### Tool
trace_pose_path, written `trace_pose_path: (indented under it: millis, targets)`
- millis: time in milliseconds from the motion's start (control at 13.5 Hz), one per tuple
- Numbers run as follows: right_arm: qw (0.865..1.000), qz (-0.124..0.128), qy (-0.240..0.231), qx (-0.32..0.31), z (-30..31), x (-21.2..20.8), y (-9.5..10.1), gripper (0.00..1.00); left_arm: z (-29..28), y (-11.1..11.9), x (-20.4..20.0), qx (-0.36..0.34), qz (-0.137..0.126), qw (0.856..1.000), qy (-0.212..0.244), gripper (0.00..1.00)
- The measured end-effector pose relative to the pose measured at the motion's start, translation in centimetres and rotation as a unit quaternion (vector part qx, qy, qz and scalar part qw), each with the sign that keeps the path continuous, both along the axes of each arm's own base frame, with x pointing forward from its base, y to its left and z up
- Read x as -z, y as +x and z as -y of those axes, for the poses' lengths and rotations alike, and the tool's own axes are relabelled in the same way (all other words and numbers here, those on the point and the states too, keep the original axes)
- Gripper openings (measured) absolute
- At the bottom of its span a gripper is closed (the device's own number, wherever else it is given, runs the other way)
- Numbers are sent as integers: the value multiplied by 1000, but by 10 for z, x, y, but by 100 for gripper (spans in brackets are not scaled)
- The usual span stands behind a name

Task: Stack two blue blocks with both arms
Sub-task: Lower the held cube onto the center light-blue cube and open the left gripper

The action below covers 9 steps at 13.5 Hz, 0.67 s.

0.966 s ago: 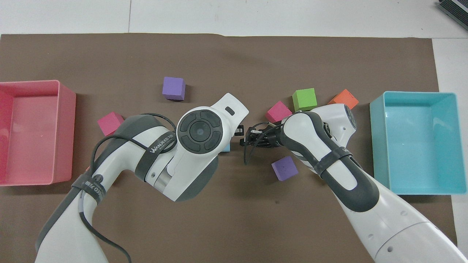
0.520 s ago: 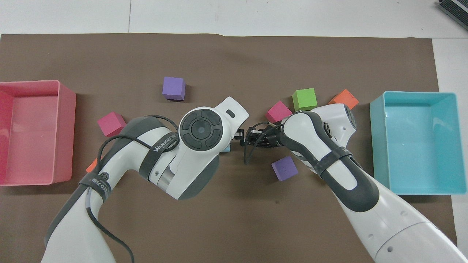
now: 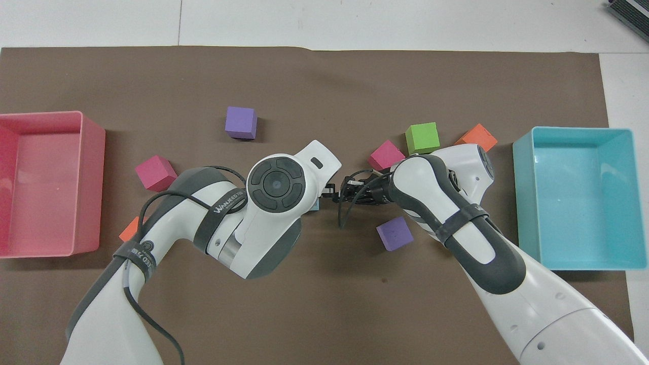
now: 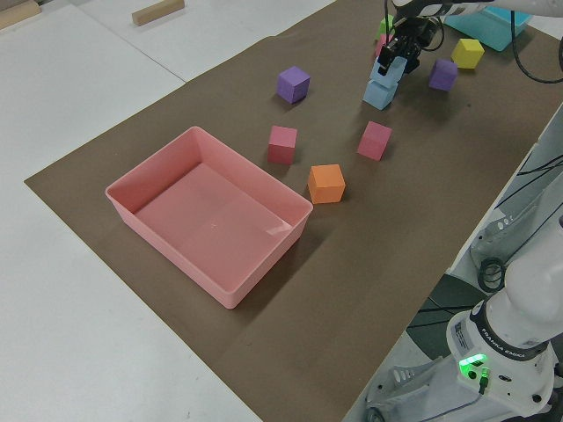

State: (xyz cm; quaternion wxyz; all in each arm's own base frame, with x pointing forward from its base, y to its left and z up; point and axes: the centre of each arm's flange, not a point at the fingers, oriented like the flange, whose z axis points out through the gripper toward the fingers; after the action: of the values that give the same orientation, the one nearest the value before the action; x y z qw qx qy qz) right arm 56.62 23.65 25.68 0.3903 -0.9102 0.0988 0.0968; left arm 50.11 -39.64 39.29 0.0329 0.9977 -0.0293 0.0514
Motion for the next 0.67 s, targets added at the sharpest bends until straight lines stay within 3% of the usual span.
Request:
trace_pose_path:
  millis: [669]
  targets:
    - [1000, 0, 0, 0, 0, 0, 0, 1, 0, -1, 5, 0, 5, 1000, -7, 58]
